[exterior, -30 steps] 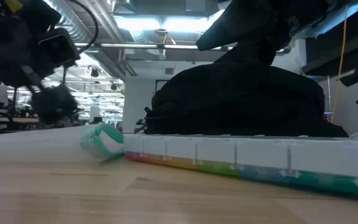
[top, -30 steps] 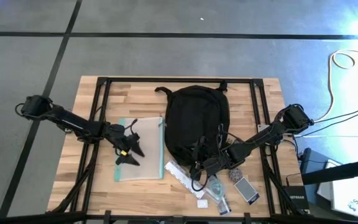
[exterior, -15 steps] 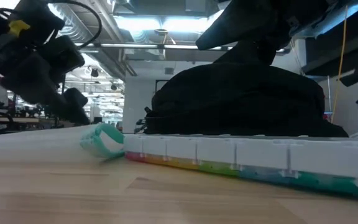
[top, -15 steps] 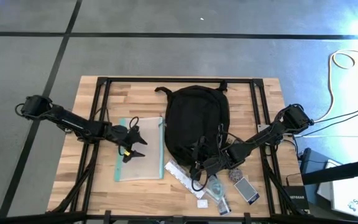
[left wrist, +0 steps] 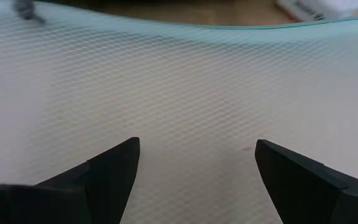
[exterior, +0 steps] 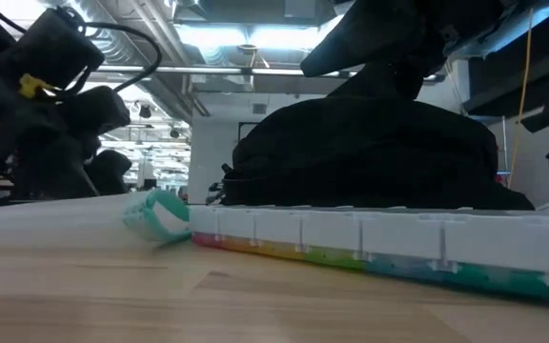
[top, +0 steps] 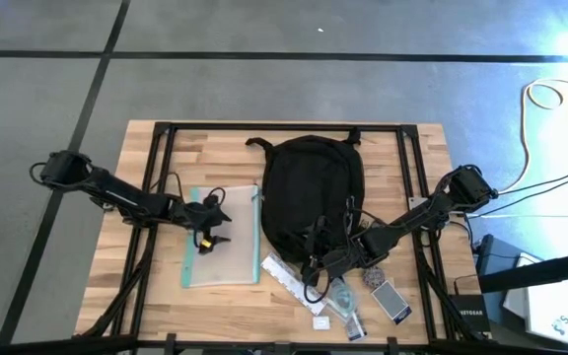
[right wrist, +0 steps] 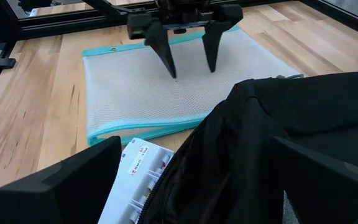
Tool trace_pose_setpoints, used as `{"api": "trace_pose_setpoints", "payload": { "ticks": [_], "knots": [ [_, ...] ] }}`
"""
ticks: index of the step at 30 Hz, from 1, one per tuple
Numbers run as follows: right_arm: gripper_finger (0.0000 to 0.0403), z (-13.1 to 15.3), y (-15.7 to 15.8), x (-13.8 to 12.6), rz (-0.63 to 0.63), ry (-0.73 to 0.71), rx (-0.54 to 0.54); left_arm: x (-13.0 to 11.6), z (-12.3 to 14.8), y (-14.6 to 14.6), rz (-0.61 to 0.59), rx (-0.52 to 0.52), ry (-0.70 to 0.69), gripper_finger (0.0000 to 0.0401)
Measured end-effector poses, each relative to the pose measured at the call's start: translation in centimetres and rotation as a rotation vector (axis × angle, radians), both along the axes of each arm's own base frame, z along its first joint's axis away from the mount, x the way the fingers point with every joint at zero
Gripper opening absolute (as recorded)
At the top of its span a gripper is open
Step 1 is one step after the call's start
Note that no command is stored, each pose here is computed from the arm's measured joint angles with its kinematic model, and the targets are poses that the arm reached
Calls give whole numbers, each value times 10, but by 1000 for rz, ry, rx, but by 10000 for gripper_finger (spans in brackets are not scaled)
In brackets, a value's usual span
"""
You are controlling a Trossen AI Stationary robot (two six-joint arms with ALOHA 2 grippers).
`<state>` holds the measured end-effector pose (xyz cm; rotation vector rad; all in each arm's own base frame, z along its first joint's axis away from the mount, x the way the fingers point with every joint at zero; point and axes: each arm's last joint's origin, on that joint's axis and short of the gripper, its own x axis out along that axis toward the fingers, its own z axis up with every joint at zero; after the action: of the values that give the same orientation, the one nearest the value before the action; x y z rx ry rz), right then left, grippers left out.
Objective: Unpack backpack
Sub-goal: Open the transparent zipper bag
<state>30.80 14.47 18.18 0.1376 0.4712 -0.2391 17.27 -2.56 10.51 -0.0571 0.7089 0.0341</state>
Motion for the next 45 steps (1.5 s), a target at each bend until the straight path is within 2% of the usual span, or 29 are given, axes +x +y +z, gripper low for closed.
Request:
{"api": "trace_pose_setpoints", "payload": {
  "ticks": [7,14,20,24,30,40,45],
  "knots": [
    [390,0,0,0,0,0,0,1,-3,0,20,31,9,312],
    [390,0,0,0,0,0,0,2,-1,0,24,17,-14,356],
    [390,0,0,0,0,1,0,5,1,-2,-30,-39,-44,397],
    [390,0,0,0,0,1,0,3,-1,-1,3,-33,-14,398],
    [390,0,0,0,0,1,-1,1,-3,2,71,31,6,398],
    [390,0,0,0,0,1,-1,0,-11,2,91,40,67,397],
    [390,0,0,0,0,1,-1,0,-13,2,101,34,78,368]
  ]
}}
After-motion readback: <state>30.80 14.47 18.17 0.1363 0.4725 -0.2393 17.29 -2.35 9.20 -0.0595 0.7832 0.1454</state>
